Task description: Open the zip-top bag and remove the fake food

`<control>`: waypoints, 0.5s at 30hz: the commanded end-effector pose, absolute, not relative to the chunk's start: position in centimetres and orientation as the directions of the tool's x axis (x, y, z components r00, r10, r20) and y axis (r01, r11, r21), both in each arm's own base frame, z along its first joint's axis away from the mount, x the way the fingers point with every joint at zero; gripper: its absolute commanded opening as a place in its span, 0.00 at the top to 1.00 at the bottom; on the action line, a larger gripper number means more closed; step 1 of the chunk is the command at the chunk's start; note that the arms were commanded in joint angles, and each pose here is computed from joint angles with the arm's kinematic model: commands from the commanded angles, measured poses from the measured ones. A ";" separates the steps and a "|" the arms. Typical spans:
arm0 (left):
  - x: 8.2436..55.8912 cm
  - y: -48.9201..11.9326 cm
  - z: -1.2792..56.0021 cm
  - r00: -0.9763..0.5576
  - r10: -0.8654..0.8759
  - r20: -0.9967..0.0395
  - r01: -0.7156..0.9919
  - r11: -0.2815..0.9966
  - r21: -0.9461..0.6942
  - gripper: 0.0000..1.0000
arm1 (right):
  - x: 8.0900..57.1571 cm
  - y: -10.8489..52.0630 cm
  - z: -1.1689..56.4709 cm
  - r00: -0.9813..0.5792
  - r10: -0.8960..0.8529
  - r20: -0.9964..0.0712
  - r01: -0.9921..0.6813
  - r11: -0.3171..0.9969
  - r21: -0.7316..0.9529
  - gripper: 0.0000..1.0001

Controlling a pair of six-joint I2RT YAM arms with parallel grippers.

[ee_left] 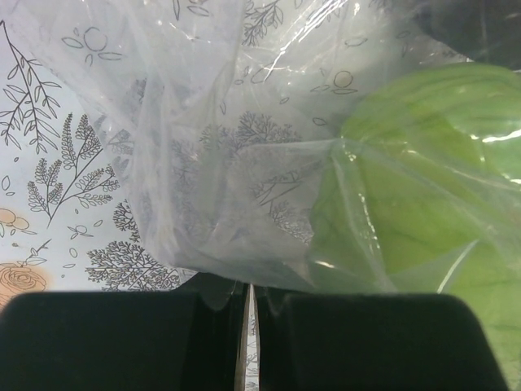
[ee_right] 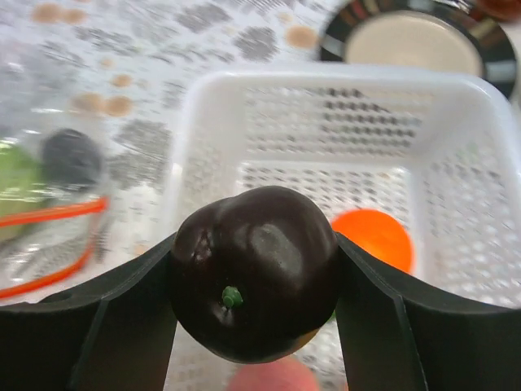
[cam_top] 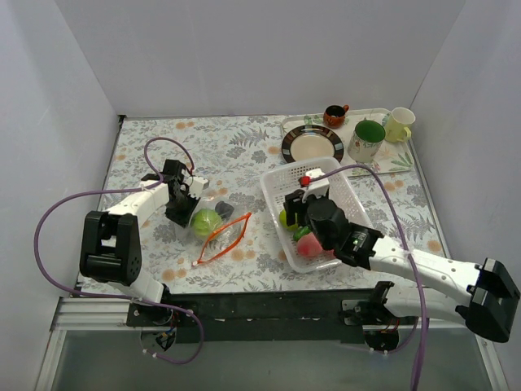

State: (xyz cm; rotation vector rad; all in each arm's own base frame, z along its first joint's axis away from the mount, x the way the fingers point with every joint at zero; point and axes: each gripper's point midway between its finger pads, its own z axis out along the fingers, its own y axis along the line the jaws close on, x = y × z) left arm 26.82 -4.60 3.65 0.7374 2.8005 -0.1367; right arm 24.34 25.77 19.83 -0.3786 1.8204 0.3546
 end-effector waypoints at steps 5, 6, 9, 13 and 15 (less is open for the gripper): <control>27.2 -4.9 4.8 -0.839 0.458 -0.292 0.487 0.873 -0.029 1.00 | 26.2 19.8 16.9 -0.395 -0.169 -0.903 -0.280 0.958 -0.056 0.02; 27.2 -5.0 4.8 -0.841 0.455 -0.293 0.485 0.874 -0.033 1.00 | 26.3 19.8 17.2 -0.391 -0.176 -0.903 -0.281 0.957 -0.065 0.02; 27.4 -5.1 5.1 -0.841 0.451 -0.300 0.483 0.875 -0.039 1.00 | 26.7 20.6 19.4 -0.357 -0.162 -0.920 -0.302 0.952 -0.050 0.02; 27.6 -5.2 5.2 -0.838 0.453 -0.305 0.486 0.873 -0.040 1.00 | 25.6 23.2 21.8 -0.314 -0.173 -0.934 -0.431 0.902 -0.023 0.02; 27.6 -5.2 5.0 -0.839 0.453 -0.302 0.486 0.873 -0.040 1.00 | 24.2 25.7 22.2 -0.265 -0.218 -0.939 -0.538 0.842 -0.044 0.02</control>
